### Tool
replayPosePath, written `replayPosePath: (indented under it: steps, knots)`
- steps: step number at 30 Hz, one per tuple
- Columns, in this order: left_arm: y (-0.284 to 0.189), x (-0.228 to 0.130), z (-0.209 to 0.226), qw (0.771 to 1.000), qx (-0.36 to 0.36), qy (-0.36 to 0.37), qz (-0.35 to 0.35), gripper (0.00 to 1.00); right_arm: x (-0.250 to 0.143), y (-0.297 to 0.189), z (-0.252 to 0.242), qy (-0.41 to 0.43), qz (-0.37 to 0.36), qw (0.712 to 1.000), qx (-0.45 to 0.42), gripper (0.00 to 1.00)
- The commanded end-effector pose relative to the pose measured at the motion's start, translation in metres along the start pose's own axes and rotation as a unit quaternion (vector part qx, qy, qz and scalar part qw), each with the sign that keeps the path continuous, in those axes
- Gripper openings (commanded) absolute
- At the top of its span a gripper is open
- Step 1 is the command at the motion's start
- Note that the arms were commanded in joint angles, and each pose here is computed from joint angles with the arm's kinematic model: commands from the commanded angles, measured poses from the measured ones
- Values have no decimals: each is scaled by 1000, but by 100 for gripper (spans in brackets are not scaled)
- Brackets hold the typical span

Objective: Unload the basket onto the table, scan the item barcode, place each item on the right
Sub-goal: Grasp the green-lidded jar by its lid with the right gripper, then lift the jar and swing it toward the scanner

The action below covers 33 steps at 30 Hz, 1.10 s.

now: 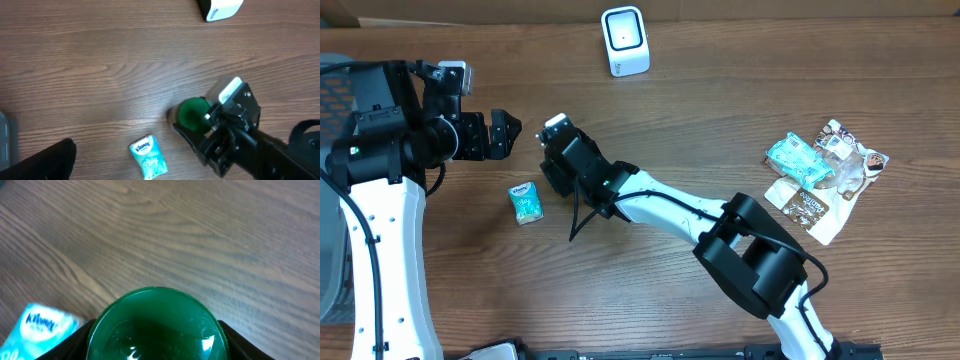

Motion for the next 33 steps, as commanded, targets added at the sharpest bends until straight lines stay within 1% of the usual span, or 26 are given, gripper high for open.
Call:
replayPosePath:
  steps: [1, 5, 9, 12, 15, 16, 17, 21, 24, 30, 33]
  knots:
    - [-6, 8, -4, 1000, -4, 15, -15, 99, 36, -44, -1, 40, -27, 999, 9, 47]
    - [-6, 8, -4, 1000, -4, 15, -15, 100, 55, -86, -18, 105, -19, 994, 24, 45]
    - [-6, 8, -4, 1000, -4, 15, -15, 100, 70, -129, -44, 173, 8, 981, 91, 40]
    - [-6, 8, -4, 1000, -4, 15, -15, 100, 77, -154, -67, 222, 33, 961, 161, 38]
    - [-6, 8, -4, 1000, -4, 15, -15, 100, 81, -174, -97, 271, 54, 931, 239, 29]
    - [-6, 8, -4, 1000, -4, 15, -15, 100, 82, -180, -108, 283, 57, 921, 263, 27]
    - [-6, 8, -4, 1000, -4, 15, -15, 99, 82, -185, -122, 298, 60, 912, 276, 27]
    - [-6, 8, -4, 1000, -4, 15, -15, 100, 76, -195, -162, 343, 64, 896, 273, 28]
    - [-6, 8, -4, 1000, -4, 15, -15, 100, 72, -203, -178, 366, 69, 884, 282, 28]
    - [-6, 8, -4, 1000, -4, 15, -15, 99, 85, -238, -178, 363, 63, 833, 414, 29]
    - [-6, 8, -5, 1000, -4, 15, -15, 100, 89, -250, -177, 359, 63, 814, 452, 29]
Point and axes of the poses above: each gripper's point midway between its finger pads, its own y axis out along the fingers, its own z axis along the line the jaws close on, x = y × z, the point moved 3 cm from there along -y, back along the fingers, and after that the axes turned 3 degrees about y, right-handed, at the moved point
